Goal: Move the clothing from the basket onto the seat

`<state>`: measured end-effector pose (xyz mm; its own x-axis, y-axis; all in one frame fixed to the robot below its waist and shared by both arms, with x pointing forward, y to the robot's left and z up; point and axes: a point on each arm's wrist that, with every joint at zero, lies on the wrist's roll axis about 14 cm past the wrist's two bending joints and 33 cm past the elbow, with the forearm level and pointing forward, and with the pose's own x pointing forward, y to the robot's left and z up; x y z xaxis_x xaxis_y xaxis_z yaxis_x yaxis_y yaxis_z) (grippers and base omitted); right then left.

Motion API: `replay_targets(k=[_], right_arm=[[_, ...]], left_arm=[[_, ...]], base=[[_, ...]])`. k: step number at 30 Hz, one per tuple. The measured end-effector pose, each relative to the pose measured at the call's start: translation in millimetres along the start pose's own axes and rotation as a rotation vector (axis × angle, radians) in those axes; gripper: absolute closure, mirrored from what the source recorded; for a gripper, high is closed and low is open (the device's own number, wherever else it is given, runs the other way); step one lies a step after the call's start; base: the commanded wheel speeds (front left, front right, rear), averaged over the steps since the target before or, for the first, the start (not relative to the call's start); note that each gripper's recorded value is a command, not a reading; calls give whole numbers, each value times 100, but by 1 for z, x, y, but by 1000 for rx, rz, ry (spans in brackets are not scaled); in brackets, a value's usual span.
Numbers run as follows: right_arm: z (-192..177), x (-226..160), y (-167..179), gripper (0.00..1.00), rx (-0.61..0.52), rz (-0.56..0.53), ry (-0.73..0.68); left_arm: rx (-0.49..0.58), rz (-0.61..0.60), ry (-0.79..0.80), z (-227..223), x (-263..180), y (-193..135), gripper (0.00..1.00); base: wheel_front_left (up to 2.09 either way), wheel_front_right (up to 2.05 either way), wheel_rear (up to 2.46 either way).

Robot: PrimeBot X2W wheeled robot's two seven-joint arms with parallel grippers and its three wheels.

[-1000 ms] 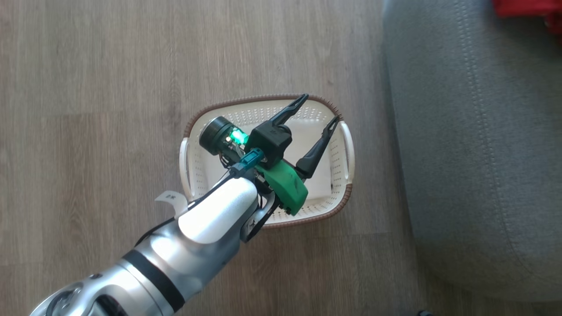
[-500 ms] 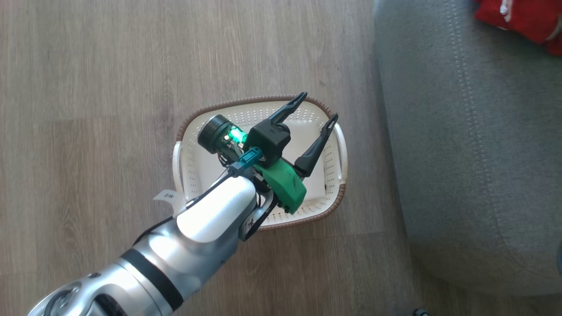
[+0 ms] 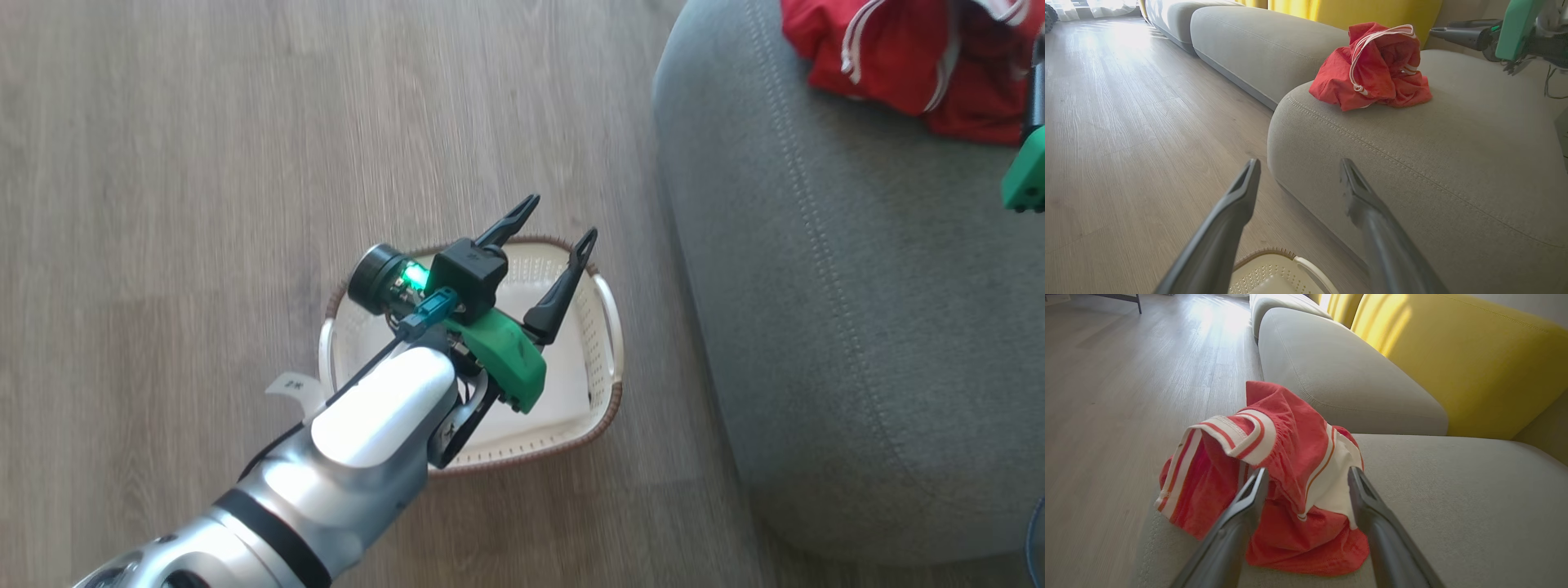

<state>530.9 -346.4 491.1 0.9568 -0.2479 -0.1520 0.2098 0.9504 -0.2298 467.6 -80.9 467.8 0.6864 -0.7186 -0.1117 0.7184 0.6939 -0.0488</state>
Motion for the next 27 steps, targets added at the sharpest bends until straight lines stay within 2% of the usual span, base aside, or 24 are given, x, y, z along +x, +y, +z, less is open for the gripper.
replay_targets(k=[10, 15, 18, 27], right_arm=[[39, -35, -1, 0, 20, 35, -105], [51, -55, 8, 0, 50, 66, -146], [57, -65, 22, 0, 77, 100, -171], [69, -98, 92, 0, 127, 269, -249]], left_arm=[[5, 47, -42, 28, -24, -7, 0], [-4, 110, -51, 34, -46, -2, 0], [-10, 160, -61, 38, -61, 6, 0], [-51, 346, -51, 23, -123, 34, 0]], base=[[0, 0, 0], [0, 0, 0], [0, 0, 0], [0, 0, 0]])
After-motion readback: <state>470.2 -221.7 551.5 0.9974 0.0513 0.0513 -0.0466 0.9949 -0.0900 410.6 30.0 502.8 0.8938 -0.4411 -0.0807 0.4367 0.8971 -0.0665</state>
